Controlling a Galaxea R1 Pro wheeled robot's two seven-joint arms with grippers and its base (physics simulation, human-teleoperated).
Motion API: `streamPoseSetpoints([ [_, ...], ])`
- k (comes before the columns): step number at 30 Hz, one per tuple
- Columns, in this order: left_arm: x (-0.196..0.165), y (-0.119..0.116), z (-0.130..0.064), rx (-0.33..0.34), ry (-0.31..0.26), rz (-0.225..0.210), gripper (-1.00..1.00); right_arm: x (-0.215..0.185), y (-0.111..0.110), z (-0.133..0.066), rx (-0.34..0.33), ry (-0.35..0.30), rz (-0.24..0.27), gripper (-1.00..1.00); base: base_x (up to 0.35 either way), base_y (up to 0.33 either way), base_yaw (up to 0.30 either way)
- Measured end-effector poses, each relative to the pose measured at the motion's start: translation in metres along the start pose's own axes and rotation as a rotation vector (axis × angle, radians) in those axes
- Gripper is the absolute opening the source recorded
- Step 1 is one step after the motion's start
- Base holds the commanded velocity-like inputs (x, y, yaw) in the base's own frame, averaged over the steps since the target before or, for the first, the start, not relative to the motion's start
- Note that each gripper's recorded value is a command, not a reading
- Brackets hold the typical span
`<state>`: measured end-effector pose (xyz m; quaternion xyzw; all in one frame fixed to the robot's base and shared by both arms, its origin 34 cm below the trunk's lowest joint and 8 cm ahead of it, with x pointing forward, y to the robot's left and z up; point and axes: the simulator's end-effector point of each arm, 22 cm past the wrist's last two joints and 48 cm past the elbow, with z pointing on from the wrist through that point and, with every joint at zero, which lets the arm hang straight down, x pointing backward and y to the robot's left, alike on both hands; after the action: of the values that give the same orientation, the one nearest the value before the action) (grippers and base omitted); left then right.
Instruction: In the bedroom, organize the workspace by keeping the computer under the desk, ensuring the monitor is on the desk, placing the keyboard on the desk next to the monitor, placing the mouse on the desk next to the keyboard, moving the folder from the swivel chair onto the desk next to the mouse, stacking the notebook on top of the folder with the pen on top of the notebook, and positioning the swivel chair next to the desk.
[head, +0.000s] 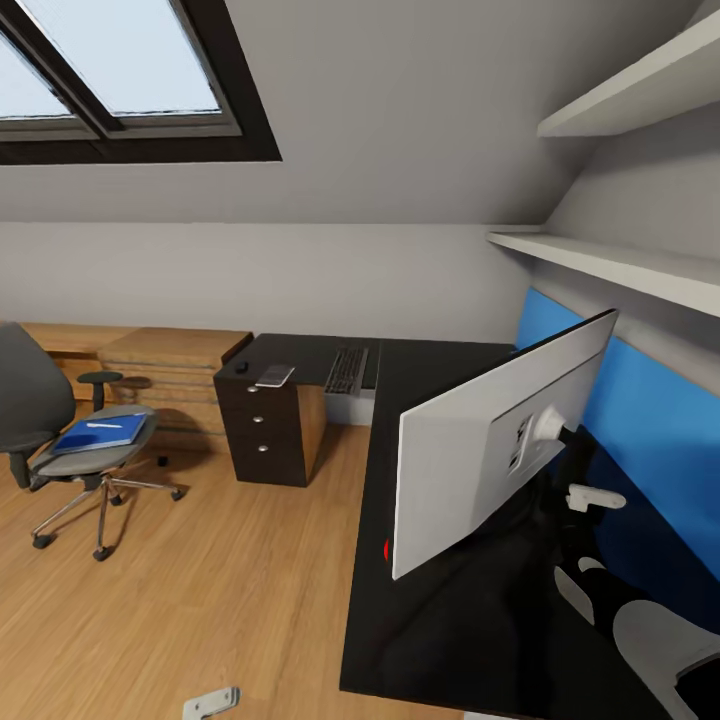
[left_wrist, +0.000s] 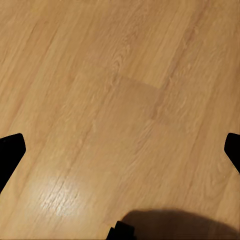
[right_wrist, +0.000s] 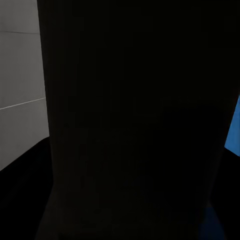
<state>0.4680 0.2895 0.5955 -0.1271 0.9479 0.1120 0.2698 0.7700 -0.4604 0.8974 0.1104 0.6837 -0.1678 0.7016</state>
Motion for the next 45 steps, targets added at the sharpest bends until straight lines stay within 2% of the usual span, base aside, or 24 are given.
streamPoseSetpoints([
  [27, 0.000, 0.000, 0.000, -0.001, 0.001, 0.000, 1.00, 0.000, 0.000, 0.000, -0.001, 0.001, -0.001, -1.00, 0.071, 0.000, 0.000],
  [35, -0.003, 0.008, 0.002, -0.016, 0.003, -0.034, 1.00, -0.001, 0.004, 0.001, -0.010, -0.001, -0.003, -1.00, 0.051, -0.035, 0.000],
  [45, -0.004, 0.010, 0.003, -0.021, 0.004, -0.043, 1.00, -0.001, 0.003, 0.001, -0.009, -0.001, -0.003, -1.00, 0.078, -0.065, 0.000],
])
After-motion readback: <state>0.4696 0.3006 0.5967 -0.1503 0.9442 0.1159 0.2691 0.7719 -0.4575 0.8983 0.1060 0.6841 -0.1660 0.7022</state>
